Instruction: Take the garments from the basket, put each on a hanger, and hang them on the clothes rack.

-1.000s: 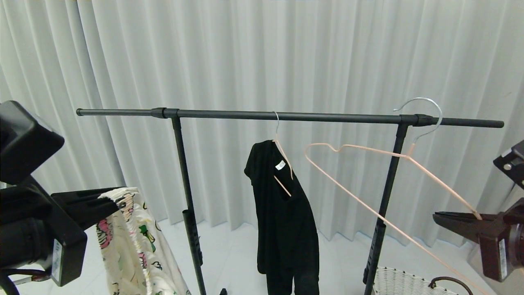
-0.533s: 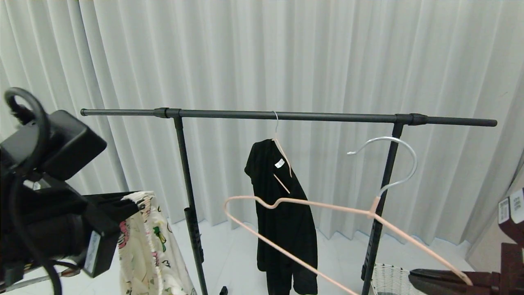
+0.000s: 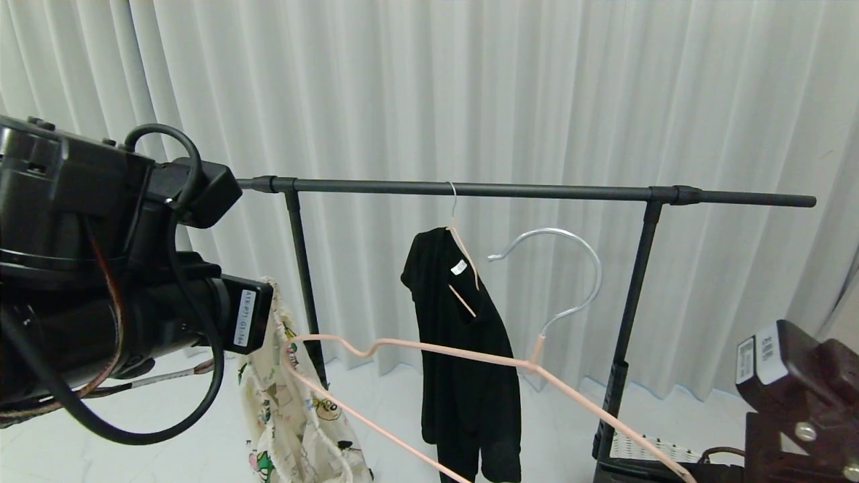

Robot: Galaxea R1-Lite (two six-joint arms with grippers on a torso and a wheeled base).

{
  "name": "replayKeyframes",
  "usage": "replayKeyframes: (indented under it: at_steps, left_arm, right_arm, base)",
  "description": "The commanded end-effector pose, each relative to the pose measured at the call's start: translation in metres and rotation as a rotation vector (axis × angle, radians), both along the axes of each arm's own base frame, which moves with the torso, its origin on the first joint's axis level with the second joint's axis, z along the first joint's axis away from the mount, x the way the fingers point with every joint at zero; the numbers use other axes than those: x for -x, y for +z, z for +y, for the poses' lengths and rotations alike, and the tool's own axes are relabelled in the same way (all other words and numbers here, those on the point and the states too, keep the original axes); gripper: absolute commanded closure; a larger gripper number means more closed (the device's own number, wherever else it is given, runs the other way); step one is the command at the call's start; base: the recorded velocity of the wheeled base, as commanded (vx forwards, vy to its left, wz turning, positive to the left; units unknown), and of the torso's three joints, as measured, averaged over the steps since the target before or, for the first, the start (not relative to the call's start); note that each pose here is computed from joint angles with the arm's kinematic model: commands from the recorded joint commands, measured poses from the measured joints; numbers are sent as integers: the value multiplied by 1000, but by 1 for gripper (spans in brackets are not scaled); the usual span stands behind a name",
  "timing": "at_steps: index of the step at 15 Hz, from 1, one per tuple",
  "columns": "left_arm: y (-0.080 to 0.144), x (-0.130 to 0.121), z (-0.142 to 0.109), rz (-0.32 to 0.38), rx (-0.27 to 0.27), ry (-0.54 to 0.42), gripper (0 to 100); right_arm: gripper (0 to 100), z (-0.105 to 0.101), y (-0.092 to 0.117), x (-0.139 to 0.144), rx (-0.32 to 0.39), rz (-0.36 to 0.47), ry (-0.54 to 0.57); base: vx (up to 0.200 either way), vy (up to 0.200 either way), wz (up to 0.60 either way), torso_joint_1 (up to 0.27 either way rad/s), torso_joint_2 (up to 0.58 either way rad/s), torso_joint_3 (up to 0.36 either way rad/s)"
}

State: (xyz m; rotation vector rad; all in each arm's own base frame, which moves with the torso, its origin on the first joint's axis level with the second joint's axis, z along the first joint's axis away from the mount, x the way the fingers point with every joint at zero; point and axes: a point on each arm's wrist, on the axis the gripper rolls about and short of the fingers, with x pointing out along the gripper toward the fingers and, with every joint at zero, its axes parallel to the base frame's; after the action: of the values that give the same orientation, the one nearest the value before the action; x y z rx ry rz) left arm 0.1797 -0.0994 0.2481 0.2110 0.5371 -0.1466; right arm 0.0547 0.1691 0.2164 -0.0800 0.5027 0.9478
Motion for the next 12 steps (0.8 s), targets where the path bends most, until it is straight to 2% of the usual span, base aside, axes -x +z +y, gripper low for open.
replayKeyframes:
  at_steps: [1,3,6,9,12]
  left_arm:
    - [-3,-7,-2,15,-1,19,100]
    - [-2,-6,-2,12,4,18,100]
    - [1,3,-11,2,12,-41,100]
    - [3,8,-20,-3,43,-75,100]
    - [17,23,-38,-24,143,-148,100]
  right_arm:
    - [100,10,-7,-3,28,8,1]
    - [100,18,-10,-5,28,8,-1]
    - [100,38,-15,-13,2,28,-33]
    - [100,55,-21,-19,-8,30,-49]
    - [100,74,-30,-24,-14,33,-48]
  base:
    - [0,0,0,0,0,0]
    - [0,0,0,0,0,0]
    - [0,0,0,0,0,0]
    - [0,0,0,0,0,0]
    - [0,0,0,0,0,0]
